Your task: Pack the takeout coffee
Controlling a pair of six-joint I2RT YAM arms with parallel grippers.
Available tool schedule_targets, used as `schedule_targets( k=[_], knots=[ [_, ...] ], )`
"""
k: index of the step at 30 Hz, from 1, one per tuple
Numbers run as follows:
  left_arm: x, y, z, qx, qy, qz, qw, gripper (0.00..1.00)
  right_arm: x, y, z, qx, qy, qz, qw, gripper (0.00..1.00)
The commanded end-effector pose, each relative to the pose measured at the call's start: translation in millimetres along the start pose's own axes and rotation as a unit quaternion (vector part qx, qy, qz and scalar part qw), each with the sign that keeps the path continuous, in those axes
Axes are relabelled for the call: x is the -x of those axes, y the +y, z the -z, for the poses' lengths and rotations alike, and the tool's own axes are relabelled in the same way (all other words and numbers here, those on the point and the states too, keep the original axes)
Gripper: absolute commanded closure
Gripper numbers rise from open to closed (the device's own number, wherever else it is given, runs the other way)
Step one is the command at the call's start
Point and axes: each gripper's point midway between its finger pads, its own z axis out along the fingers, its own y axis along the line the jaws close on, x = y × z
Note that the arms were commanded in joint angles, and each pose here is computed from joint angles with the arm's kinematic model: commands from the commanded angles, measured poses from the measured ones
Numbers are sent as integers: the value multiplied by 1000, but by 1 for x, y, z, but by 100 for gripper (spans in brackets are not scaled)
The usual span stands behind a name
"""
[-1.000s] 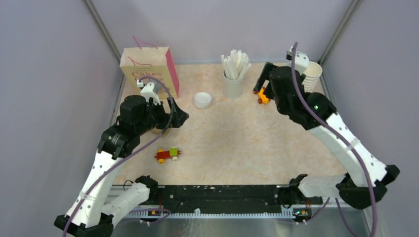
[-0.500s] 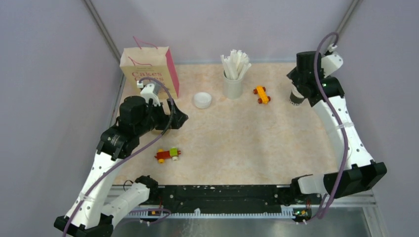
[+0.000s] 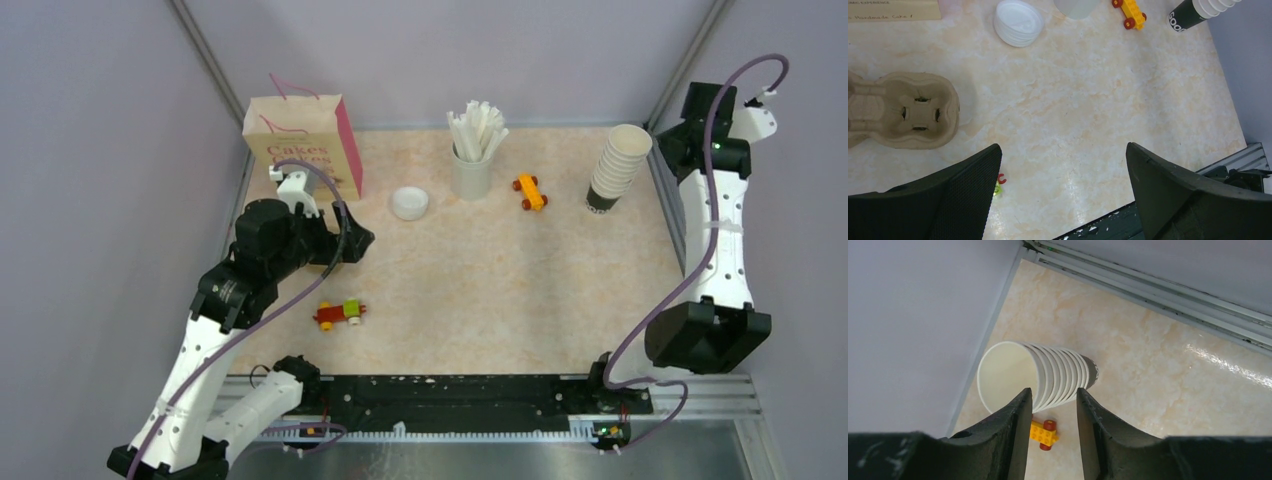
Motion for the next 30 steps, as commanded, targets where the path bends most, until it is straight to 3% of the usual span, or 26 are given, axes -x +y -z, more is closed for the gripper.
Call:
schedule_targets(
  k=[1, 7, 12, 30],
  knots=[
    [10, 2, 4, 6, -22, -12, 1000, 1, 14, 6, -2, 22, 14, -22, 999, 63],
    [8, 5, 3, 10, -26, -15, 999, 1, 6, 30, -16, 83, 37, 13, 996, 63],
    [8, 4, 2, 8, -22, -15, 1000, 1, -15, 25, -29, 68, 75, 21, 995, 64],
    [6, 6, -5, 12, -14, -22, 1000, 1, -31, 23, -53, 75, 84, 65, 991, 67]
  ],
)
